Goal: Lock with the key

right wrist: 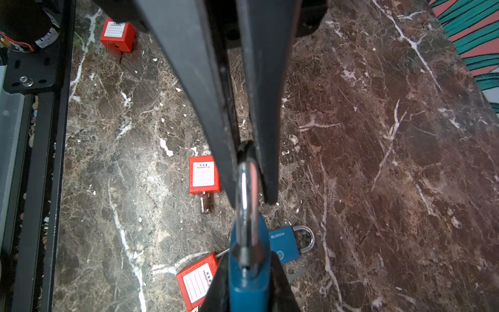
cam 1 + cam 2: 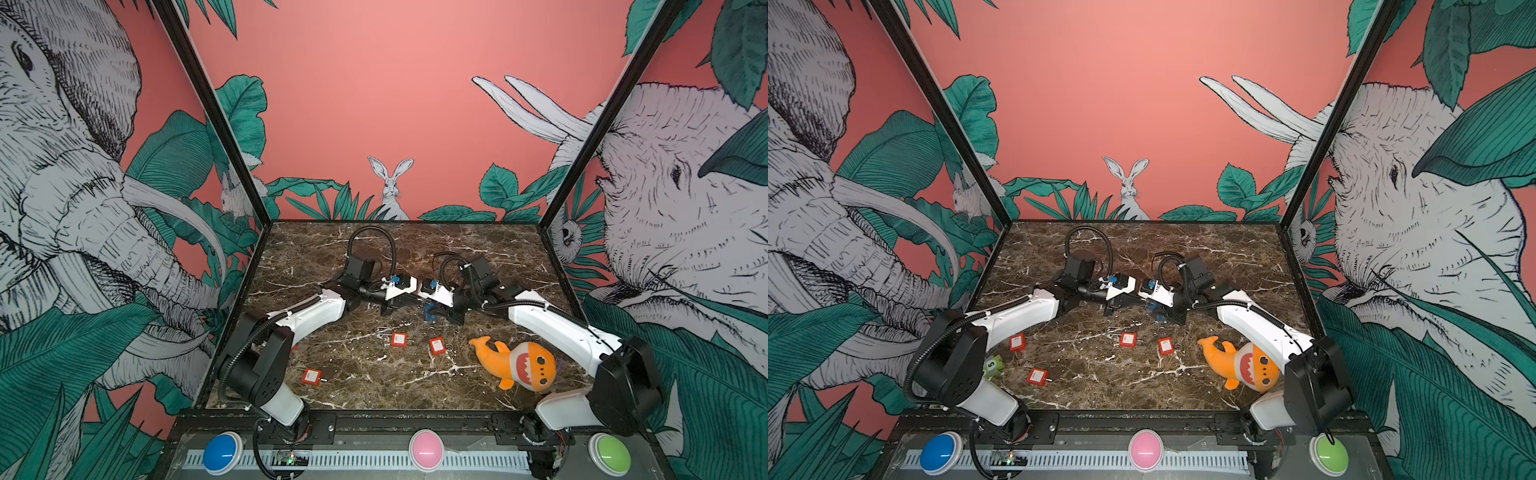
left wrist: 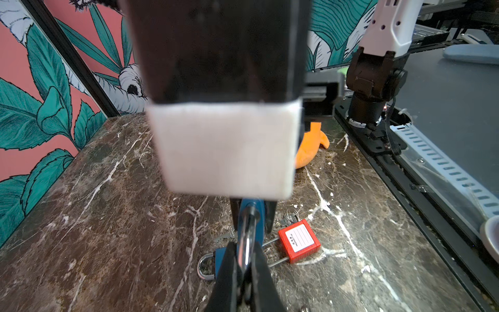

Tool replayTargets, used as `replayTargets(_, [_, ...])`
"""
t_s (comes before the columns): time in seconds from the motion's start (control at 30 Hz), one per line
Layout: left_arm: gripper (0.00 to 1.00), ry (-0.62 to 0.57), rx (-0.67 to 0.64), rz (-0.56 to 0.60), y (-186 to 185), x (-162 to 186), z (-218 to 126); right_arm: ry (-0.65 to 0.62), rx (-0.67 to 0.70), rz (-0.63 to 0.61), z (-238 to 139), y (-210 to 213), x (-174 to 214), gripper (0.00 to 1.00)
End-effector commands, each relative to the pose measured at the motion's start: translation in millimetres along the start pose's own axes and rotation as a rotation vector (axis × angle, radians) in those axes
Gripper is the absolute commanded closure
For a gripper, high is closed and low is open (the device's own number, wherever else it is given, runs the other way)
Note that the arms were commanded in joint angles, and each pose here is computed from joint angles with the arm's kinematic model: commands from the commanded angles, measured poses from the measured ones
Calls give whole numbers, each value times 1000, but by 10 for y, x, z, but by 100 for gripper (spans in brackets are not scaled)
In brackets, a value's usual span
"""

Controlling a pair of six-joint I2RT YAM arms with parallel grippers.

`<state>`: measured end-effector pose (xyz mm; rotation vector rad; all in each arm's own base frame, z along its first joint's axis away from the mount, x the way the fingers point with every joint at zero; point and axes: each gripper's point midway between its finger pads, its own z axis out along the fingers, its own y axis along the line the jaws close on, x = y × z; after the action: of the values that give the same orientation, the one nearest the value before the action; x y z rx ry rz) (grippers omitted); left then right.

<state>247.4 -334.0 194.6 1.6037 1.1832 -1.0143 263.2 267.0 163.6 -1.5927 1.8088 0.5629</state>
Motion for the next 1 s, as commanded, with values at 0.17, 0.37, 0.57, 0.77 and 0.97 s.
replayTargets(0.17, [100, -95, 237, -29, -472, -152, 212, -379, 164, -214, -314, -320, -1035, 100])
replayTargets(0.37, [100, -77, 251, -27, -449, -53, 261, -397, 151, -201, -319, -426, -1213, 100])
replayTargets(0.57, [100, -61, 252, -28, -435, 51, 309, -467, 145, -172, -341, -560, -1404, 100])
replayTargets(0.77, [100, -52, 261, -37, -447, 111, 326, -561, 149, -110, -403, -762, -1519, 100])
replayTargets(0.97, [100, -49, 273, -44, -449, 143, 343, -576, 153, -104, -371, -844, -1552, 100])
